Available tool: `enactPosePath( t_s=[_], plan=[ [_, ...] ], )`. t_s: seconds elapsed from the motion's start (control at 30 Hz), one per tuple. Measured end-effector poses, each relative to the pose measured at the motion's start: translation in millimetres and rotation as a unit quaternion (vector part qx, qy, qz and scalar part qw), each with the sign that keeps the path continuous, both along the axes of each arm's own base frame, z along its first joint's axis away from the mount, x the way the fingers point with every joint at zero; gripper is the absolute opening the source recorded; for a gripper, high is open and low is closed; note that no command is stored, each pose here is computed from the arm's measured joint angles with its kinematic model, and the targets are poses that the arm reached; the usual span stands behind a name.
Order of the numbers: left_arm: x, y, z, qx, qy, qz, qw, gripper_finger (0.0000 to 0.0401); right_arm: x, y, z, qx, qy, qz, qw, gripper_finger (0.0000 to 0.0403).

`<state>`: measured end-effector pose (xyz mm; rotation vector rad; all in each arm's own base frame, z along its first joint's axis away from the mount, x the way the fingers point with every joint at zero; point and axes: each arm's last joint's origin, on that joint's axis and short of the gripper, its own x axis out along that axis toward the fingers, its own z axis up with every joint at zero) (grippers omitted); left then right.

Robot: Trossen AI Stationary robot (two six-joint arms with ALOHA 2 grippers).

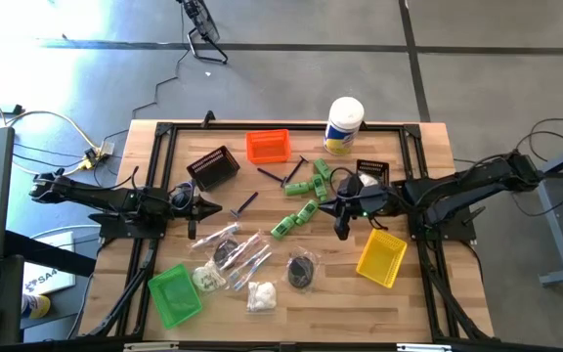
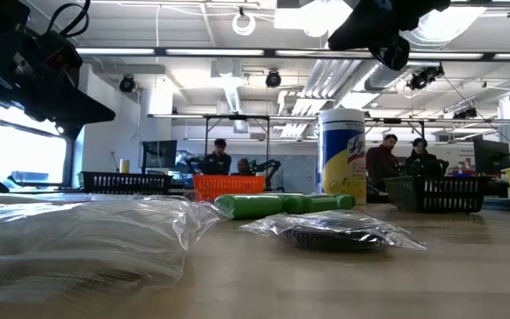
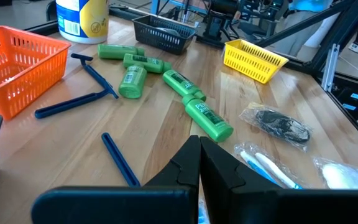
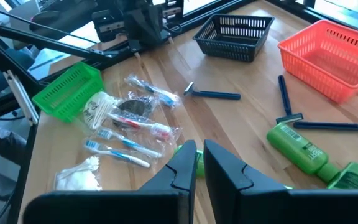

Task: Pick & Place Travel size toiletries
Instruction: Put the green shampoo bottle into the yellow bin

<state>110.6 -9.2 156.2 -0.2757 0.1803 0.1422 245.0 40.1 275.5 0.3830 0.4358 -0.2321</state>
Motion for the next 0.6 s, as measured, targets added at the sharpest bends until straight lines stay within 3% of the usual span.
enactPosePath(
  t_s=[0.6],
  plan=[
    [0.0, 0.0, 0.1, 0.000, -0.001, 0.000, 1.000, 0.0003, 0.2, 0.1, 0.4, 0.002, -0.003, 0.000, 1.000, 0.0023]
  ],
)
